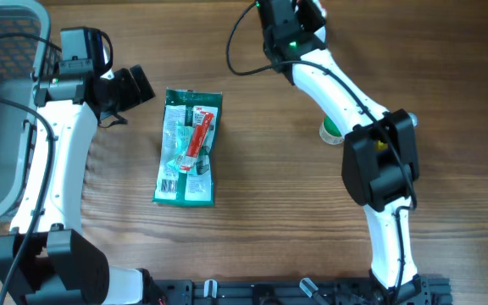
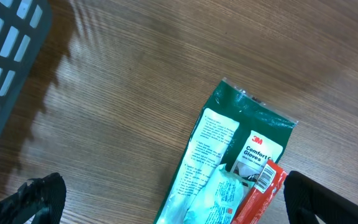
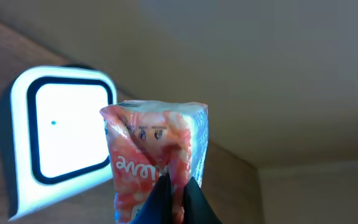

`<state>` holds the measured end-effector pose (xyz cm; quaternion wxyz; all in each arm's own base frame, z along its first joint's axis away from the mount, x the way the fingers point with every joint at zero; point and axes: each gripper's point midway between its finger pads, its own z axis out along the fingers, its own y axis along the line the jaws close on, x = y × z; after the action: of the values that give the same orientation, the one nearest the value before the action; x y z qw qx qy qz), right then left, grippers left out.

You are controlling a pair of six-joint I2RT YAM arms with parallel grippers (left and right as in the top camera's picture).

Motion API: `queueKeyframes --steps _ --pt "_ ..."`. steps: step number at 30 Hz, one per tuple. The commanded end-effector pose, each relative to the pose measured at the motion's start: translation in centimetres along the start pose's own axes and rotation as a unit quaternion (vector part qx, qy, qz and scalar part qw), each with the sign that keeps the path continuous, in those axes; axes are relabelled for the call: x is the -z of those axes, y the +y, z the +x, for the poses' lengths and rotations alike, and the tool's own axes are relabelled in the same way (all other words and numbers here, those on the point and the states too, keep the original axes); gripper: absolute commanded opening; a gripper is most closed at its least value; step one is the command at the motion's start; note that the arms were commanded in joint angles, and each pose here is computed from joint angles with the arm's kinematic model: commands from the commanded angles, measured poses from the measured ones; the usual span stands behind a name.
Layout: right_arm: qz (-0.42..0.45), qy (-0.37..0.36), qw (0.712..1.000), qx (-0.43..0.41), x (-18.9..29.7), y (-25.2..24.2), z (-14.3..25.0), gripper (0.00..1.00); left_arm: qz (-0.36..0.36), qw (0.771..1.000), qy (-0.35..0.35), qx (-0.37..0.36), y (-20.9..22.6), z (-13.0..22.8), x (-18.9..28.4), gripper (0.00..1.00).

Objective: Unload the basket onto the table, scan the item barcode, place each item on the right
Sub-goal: 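Raise the tissue pack up to the white scanner, then bring the tissue pack down and set it on the table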

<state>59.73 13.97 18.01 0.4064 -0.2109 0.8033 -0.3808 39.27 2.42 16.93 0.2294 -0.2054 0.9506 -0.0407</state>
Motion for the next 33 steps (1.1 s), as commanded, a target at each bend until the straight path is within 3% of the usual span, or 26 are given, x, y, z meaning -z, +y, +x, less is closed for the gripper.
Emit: queueKeyframes --steps 1,9,14,23,27,30,33 --pt "-0.036 -0.021 0.999 0.035 -0.8 2.4 -0.5 0.04 0.007 1.0 -0.009 0.0 -0.2 -0.5 0.6 1.0" --pt "-0.043 0.007 0.998 0.041 -4.3 4.2 2.5 0.05 0.007 1.0 -0.009 0.0 -0.2 -0.5 0.6 1.0" --pt "-0.02 0.009 0.999 0.026 -4.6 2.3 2.3 0.04 0.007 1.0 -0.009 0.0 -0.2 -0.5 0.6 1.0" --pt "-0.001 -0.053 0.996 -0.068 3.9 -6.1 -3.2 0.05 0.007 1.0 -0.009 0.0 -0.2 -0.5 0.6 1.0" --pt "-0.156 -0.04 0.98 -0.118 10.5 -4.5 -2.3 0.04 0.007 1.0 -0.009 0.0 -0.2 -0.5 0.6 1.0" --pt "-0.322 0.058 0.926 -0.189 15.6 -0.8 1.7 0.04 0.007 1.0 -0.009 0.0 -0.2 -0.5 0.6 1.0" --pt "-0.409 0.191 0.869 -0.201 19.0 2.6 6.7 0.04 0.007 1.0 -0.009 0.0 -0.2 -0.5 0.6 1.0"
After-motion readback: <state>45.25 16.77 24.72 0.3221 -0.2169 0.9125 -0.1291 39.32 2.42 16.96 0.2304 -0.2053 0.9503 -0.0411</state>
